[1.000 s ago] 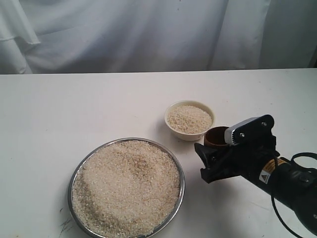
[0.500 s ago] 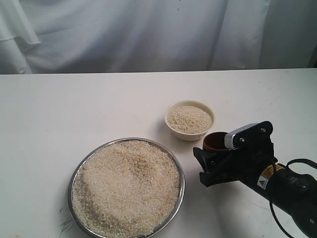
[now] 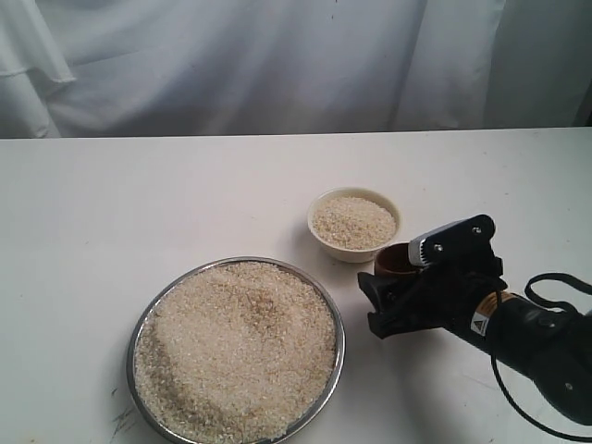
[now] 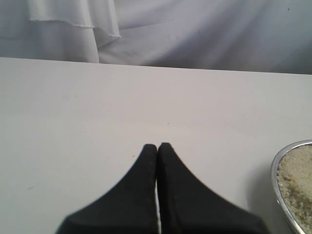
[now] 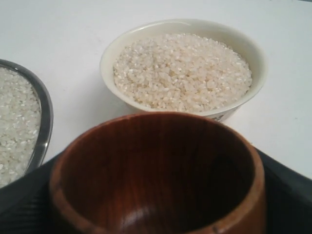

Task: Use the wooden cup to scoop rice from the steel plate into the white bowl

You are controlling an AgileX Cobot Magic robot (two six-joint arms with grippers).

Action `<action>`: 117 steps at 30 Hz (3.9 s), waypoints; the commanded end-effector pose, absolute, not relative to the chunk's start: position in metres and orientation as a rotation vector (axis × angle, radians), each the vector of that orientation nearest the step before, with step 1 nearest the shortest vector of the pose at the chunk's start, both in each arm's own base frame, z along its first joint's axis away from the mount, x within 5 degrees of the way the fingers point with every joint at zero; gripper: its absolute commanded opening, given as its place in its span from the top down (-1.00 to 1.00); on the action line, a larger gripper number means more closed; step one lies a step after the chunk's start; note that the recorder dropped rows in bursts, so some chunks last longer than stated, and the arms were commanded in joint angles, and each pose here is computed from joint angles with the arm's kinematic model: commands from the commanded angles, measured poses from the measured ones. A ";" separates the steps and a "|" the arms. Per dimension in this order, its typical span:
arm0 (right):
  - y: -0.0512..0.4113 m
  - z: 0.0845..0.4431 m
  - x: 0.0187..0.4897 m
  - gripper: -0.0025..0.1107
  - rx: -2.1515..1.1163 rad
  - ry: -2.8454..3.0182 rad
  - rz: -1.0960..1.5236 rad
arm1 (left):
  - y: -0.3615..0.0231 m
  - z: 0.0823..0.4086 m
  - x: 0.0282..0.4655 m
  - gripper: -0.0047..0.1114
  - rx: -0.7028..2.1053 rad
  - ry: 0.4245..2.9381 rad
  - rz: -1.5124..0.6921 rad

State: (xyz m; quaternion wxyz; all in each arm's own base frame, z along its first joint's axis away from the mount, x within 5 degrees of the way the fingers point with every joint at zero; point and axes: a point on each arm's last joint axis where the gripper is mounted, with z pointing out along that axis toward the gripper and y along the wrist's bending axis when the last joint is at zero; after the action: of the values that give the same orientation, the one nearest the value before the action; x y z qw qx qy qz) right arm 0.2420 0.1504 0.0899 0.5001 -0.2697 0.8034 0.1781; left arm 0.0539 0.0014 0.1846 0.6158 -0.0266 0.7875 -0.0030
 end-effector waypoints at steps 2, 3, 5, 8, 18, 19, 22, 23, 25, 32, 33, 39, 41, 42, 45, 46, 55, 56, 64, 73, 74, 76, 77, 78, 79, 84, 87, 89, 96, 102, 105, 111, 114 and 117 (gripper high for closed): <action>0.154 0.092 0.246 0.84 -0.694 1.930 0.440 | 0.001 0.184 0.054 0.92 -0.058 1.801 -0.008; 0.154 0.092 0.246 0.83 -0.686 1.932 0.437 | 0.001 0.184 0.054 0.92 -0.058 1.801 -0.008; 0.153 0.092 0.247 0.83 -0.671 1.936 0.431 | 0.001 0.184 0.054 0.92 -0.058 1.801 -0.008; 0.153 0.092 0.247 0.73 -0.671 1.936 0.431 | 0.001 0.184 0.054 0.92 -0.058 1.801 -0.008; 0.153 0.094 0.247 0.04 -0.681 1.912 0.429 | 0.001 0.184 0.054 0.92 -0.058 1.801 -0.008; 0.153 0.094 0.247 -0.01 -0.682 1.915 0.428 | 0.001 0.184 0.054 0.92 -0.058 1.801 -0.008; 0.153 0.093 0.247 -0.13 -0.684 1.919 0.427 | 0.001 0.184 0.054 0.92 -0.058 1.801 -0.008; 0.153 0.093 0.247 -0.17 -0.684 1.919 0.427 | 0.001 0.184 0.054 0.92 -0.058 1.801 -0.008; 0.153 0.093 0.247 -0.29 -0.684 1.919 0.427 | 0.001 0.184 0.054 0.92 -0.058 1.801 -0.008; 0.153 0.093 0.247 -0.62 -0.678 1.918 0.431 | 0.001 0.184 0.054 0.92 -0.058 1.801 -0.008; 0.153 0.094 0.247 -0.64 -0.674 1.919 0.434 | 0.001 0.184 0.054 0.92 -0.058 1.801 -0.008; 0.154 0.096 0.248 -0.64 -0.666 1.898 0.441 | 0.001 0.184 0.054 0.92 -0.058 1.801 -0.008; 0.154 0.101 0.248 -0.64 -0.659 1.872 0.446 | 0.001 0.184 0.054 0.92 -0.058 1.801 -0.008; 0.155 0.105 0.249 -0.64 -0.655 1.857 0.448 | 0.001 0.184 0.054 0.92 -0.058 1.801 -0.008; 0.155 0.117 0.249 -0.64 -0.661 1.809 0.438 | 0.001 0.184 0.054 0.92 -0.058 1.801 -0.008; 0.155 0.122 0.249 -0.64 -0.663 1.788 0.435 | 0.001 0.184 0.054 0.92 -0.058 1.801 -0.008; 0.152 0.179 0.244 -0.39 -0.674 1.573 0.388 | 0.001 0.184 0.054 0.92 -0.058 1.801 -0.008; 0.151 0.188 0.243 -0.30 -0.664 1.541 0.389 | 0.001 0.184 0.054 0.92 -0.058 1.801 -0.008; 0.138 0.245 0.220 0.84 -0.661 1.462 0.363 | 0.001 0.184 0.054 0.92 -0.058 1.801 -0.008; 0.095 0.294 0.186 0.96 -0.253 1.580 0.420 | 0.001 0.184 0.054 0.92 -0.058 1.801 -0.008; 0.092 0.299 0.183 0.96 -0.262 1.562 0.386 | 0.001 0.184 0.054 0.92 -0.058 1.801 -0.008; 0.086 0.301 0.176 0.96 -0.288 1.585 0.336 | 0.001 0.184 0.054 0.92 -0.058 1.801 -0.008; 0.084 0.301 0.173 0.96 -0.296 1.609 0.321 | 0.001 0.184 0.054 0.92 -0.058 1.801 -0.008; 0.083 0.299 0.170 0.96 -0.305 1.648 0.318 | 0.001 0.184 0.054 0.92 -0.058 1.801 -0.008; 0.080 0.300 0.163 0.96 -0.329 1.657 0.309 | 0.001 0.184 0.054 0.92 -0.058 1.801 -0.008; 0.048 0.295 0.134 0.96 -0.222 1.619 0.260 | 0.001 0.184 0.054 0.92 -0.058 1.801 -0.008; 0.029 0.283 0.115 0.96 -0.133 1.589 0.215 | 0.001 0.184 0.054 0.92 -0.058 1.801 -0.008; 0.019 0.275 0.100 0.96 -0.087 1.555 0.196 | 0.001 0.184 0.054 0.92 -0.058 1.801 -0.008; 0.007 0.241 0.068 0.96 -0.018 1.462 0.186 | 0.001 0.184 0.054 0.92 -0.058 1.801 -0.008; 0.006 0.218 0.061 0.96 -0.007 1.453 0.201 | 0.001 0.184 0.054 0.92 -0.058 1.801 -0.008; 0.008 0.216 0.061 0.96 -0.026 1.480 0.221 | 0.001 0.184 0.054 0.92 -0.058 1.801 -0.008; 0.011 0.210 0.060 0.96 -0.074 1.544 0.204 | 0.001 0.184 0.054 0.92 -0.058 1.801 -0.008; 0.010 0.206 0.061 0.96 -0.060 1.589 0.193 | 0.001 0.184 0.054 0.92 -0.058 1.801 -0.008; 0.009 0.198 0.060 0.96 -0.028 1.671 0.182 | 0.001 0.184 0.054 0.92 -0.058 1.801 -0.008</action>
State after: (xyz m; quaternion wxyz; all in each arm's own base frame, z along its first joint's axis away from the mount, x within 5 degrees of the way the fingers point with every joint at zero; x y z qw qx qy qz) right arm 0.0607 0.0100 0.2057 0.6920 -0.0206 0.7160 0.0900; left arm 0.0539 0.0014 0.1846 0.6158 -0.0266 0.7875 -0.0030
